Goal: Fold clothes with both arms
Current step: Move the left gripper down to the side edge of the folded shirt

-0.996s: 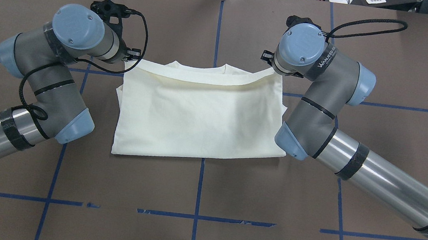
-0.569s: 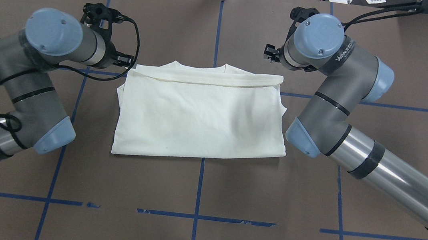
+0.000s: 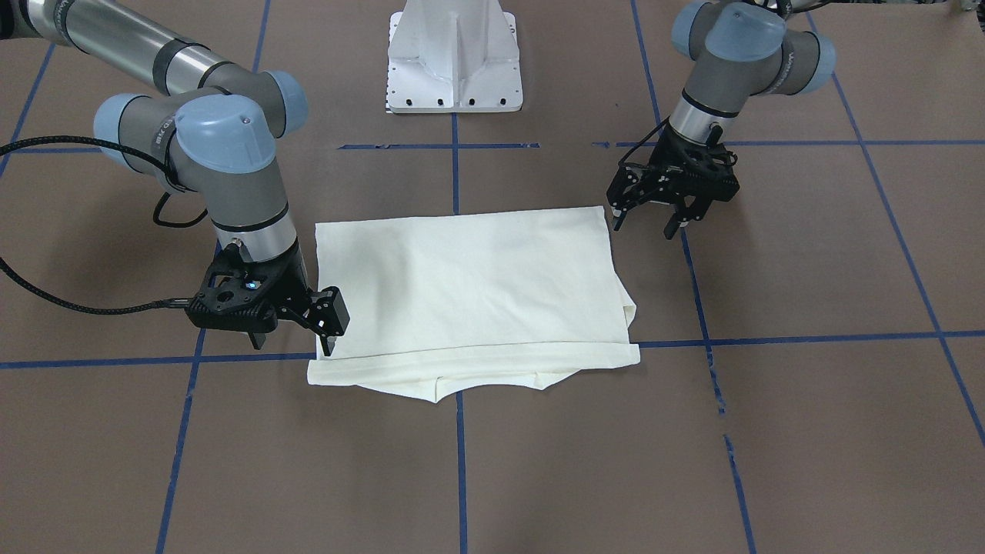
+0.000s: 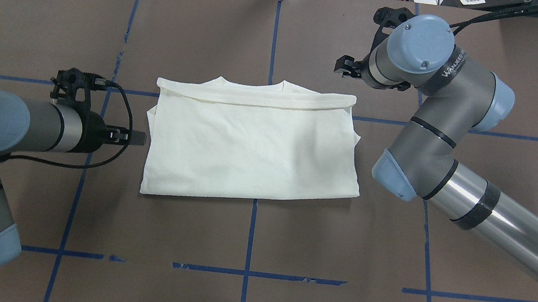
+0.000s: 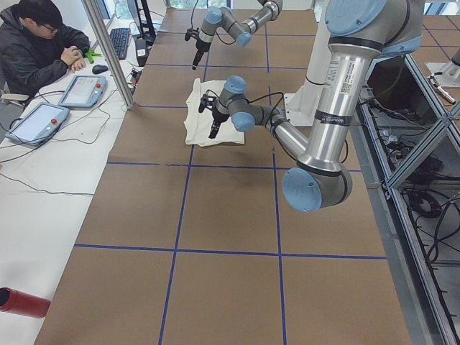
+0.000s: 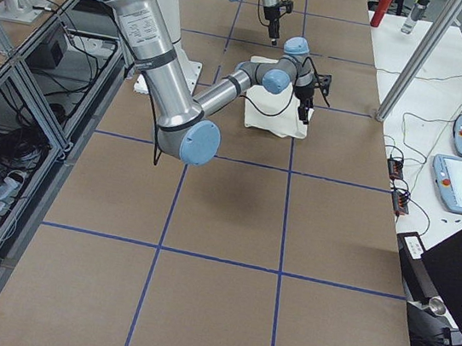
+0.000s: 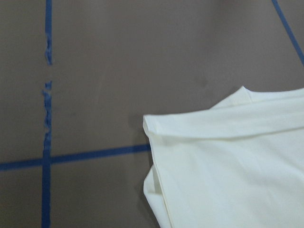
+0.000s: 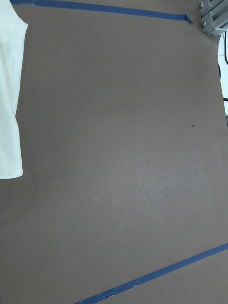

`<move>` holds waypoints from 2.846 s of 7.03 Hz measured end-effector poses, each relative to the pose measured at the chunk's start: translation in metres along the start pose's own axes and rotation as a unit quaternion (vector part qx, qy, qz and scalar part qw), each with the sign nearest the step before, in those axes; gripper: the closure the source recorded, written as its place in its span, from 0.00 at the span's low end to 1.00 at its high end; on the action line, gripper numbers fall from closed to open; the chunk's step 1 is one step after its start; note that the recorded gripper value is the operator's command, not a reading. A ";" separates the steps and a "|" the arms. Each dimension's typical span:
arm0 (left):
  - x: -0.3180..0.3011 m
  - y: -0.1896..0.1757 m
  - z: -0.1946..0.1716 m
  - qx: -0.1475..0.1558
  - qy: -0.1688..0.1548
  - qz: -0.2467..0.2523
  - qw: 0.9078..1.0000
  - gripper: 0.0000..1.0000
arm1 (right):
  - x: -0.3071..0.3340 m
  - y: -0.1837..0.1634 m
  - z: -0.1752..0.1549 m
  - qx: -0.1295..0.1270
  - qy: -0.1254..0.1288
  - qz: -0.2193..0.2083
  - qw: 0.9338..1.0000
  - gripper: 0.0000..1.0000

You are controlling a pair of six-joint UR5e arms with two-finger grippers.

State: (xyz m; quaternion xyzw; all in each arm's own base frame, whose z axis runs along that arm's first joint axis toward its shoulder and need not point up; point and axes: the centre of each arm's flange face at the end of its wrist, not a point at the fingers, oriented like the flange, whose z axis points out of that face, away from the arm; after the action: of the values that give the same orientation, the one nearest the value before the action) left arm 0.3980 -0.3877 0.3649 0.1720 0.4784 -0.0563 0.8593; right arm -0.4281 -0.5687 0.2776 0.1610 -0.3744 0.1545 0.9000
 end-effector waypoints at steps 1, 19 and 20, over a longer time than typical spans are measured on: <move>0.000 0.024 0.012 -0.002 0.000 -0.025 1.000 0.41 | 0.000 0.000 0.000 0.000 0.000 0.000 1.000 0.00; 0.019 0.075 0.032 -0.020 0.017 -0.026 0.999 1.00 | 0.003 0.000 0.001 0.000 0.001 0.000 1.000 0.00; 0.007 0.057 0.029 -0.005 0.009 0.000 1.000 1.00 | 0.003 0.000 0.001 0.000 0.001 0.000 1.000 0.00</move>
State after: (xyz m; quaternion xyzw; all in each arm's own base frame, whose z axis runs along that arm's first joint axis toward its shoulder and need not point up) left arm 0.4404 -0.3446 0.3865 0.1680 0.4864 -0.0526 0.8558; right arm -0.4272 -0.5683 0.2803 0.1606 -0.3735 0.1548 0.9004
